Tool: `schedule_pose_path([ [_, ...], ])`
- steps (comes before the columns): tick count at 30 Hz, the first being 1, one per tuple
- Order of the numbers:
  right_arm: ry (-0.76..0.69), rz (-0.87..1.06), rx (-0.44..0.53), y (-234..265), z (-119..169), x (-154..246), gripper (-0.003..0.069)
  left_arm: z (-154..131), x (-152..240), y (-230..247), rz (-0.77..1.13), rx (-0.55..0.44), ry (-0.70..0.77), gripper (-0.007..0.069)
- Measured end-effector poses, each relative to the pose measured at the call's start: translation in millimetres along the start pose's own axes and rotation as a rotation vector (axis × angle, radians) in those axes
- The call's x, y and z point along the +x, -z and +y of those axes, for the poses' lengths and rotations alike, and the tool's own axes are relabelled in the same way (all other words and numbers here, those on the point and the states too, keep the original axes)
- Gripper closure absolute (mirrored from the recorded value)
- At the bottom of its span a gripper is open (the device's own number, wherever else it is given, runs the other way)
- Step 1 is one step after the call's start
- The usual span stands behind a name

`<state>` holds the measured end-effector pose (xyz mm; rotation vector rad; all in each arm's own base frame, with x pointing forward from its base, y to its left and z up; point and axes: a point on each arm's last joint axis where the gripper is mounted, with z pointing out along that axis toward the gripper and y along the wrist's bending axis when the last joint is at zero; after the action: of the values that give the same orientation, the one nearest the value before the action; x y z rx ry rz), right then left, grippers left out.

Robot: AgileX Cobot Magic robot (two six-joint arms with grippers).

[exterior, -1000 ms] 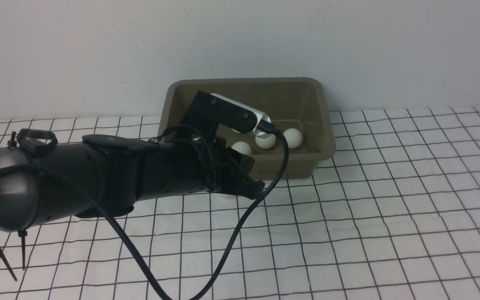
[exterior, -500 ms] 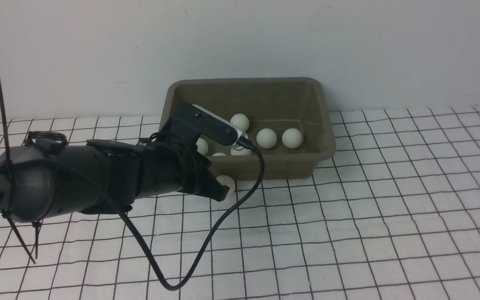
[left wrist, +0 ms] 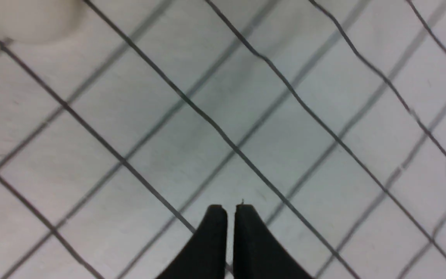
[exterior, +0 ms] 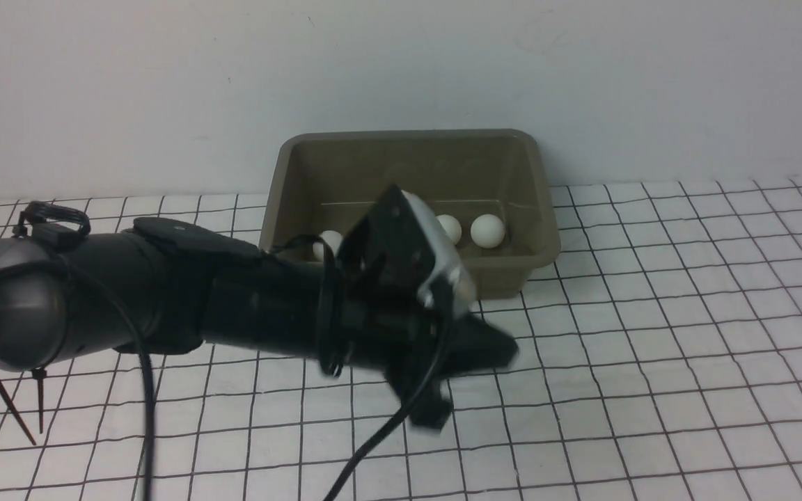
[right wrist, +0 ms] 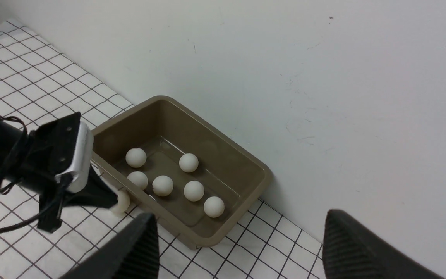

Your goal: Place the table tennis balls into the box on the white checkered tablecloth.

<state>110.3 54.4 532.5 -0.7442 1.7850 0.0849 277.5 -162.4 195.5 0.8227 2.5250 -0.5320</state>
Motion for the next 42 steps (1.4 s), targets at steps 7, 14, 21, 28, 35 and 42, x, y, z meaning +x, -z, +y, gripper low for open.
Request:
schedule_pose_path([
  [7,-0.001,-0.001,-0.002,0.0,0.2,-0.1,0.0144,9.9,-15.4,1.5,-0.174,-0.098,0.131,0.0471],
  [14,0.001,-0.001,-0.002,0.0,0.2,-0.1,0.0144,19.6,-24.5,3.2,-0.295,-0.193,0.153,0.0292],
  [21,0.003,-0.002,-0.002,0.0,0.2,-0.2,0.0144,24.3,-26.4,0.6,-0.329,-0.22,0.189,0.0214],
  [28,0.004,-0.005,-0.001,0.0,0.0,-0.5,0.0144,26.4,-23.7,-9.6,-0.315,-0.202,0.274,0.0164],
  [35,0.014,-0.011,0.001,0.0,-0.1,-1.0,0.0144,19.4,-23.8,-15.0,-0.322,-0.196,0.284,0.0164],
  [42,0.02,-0.023,0.006,0.0,-0.5,-2.1,0.0144,13.7,-21.0,-28.1,-0.37,-0.278,0.248,0.0164],
])
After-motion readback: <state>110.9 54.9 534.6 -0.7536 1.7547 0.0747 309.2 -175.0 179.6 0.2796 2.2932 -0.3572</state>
